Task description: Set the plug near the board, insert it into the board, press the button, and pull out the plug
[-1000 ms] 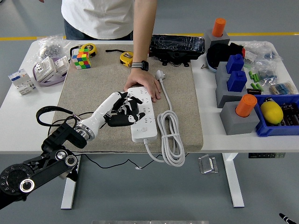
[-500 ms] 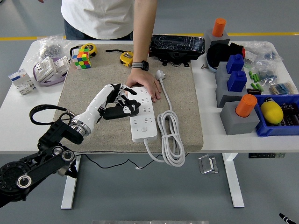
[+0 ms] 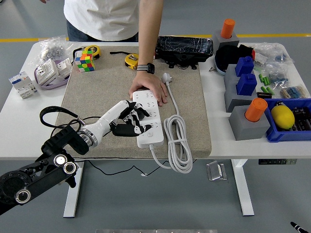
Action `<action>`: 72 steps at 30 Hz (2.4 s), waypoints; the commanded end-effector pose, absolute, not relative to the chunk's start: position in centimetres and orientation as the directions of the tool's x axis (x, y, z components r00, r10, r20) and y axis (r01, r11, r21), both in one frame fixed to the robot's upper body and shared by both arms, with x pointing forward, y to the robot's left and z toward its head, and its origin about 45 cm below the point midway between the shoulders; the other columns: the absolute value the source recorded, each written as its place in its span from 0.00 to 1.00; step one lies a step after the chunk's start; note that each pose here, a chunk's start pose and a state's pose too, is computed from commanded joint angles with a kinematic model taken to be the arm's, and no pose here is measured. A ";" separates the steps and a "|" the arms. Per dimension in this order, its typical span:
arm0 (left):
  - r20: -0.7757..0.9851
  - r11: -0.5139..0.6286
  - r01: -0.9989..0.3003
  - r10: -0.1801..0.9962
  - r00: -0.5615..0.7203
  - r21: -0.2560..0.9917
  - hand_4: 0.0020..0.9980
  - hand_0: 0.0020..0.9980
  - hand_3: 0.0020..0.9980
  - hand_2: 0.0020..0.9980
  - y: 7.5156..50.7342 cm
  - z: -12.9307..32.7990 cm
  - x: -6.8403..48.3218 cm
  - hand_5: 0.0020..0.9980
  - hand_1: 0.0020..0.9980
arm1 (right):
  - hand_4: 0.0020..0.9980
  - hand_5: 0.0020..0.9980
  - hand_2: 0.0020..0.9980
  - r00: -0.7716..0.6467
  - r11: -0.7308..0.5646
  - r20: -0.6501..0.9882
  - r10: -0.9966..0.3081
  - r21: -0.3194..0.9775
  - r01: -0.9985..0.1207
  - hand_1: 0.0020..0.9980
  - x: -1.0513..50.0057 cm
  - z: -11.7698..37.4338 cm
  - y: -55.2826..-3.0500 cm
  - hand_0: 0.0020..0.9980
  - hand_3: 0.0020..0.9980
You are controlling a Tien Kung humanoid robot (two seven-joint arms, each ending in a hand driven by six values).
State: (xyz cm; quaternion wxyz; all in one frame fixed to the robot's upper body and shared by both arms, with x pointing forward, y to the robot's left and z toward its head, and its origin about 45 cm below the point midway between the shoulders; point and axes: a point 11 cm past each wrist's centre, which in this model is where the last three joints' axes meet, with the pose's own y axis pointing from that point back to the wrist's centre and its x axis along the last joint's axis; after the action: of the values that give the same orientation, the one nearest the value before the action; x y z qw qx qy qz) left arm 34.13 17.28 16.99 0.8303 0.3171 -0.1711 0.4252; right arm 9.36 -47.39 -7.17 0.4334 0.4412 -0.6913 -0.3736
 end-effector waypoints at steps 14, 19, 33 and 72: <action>0.604 0.411 -0.737 0.422 0.676 0.537 0.79 0.07 0.82 0.15 16.6 15.2 32.9 0.00 0.07 | 0.98 0.58 0.64 -0.241 0.329 0.265 -0.934 0.900 -0.284 0.67 9.2 -7.3 -47.3 0.62 0.57; 0.602 0.411 -0.735 0.423 0.677 0.538 0.79 0.06 0.82 0.15 16.5 15.1 33.0 0.00 0.07 | 0.98 0.58 0.64 -0.241 0.329 0.265 -0.934 0.901 -0.283 0.67 9.1 -7.3 -47.2 0.62 0.57; 0.611 0.387 -0.736 0.411 0.676 0.555 0.79 0.06 0.81 0.16 16.6 14.1 33.3 0.00 0.07 | 0.98 0.59 0.64 -0.243 0.328 0.263 -0.934 0.900 -0.286 0.67 9.3 -7.2 -47.3 0.62 0.57; 0.771 0.288 -0.948 0.571 0.283 0.134 1.00 0.74 0.69 0.74 19.6 17.6 39.9 0.27 0.76 | 0.98 0.58 0.64 -0.241 0.324 0.258 -0.936 0.900 -0.292 0.67 9.5 -7.2 -47.1 0.62 0.57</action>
State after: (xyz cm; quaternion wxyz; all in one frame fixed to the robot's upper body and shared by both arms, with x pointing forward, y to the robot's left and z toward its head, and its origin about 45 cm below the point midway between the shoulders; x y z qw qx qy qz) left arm 39.91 19.55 17.61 0.7405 0.3047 -0.3092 0.5130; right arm 9.51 -47.14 -7.18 0.4276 0.4434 -0.6921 -0.3762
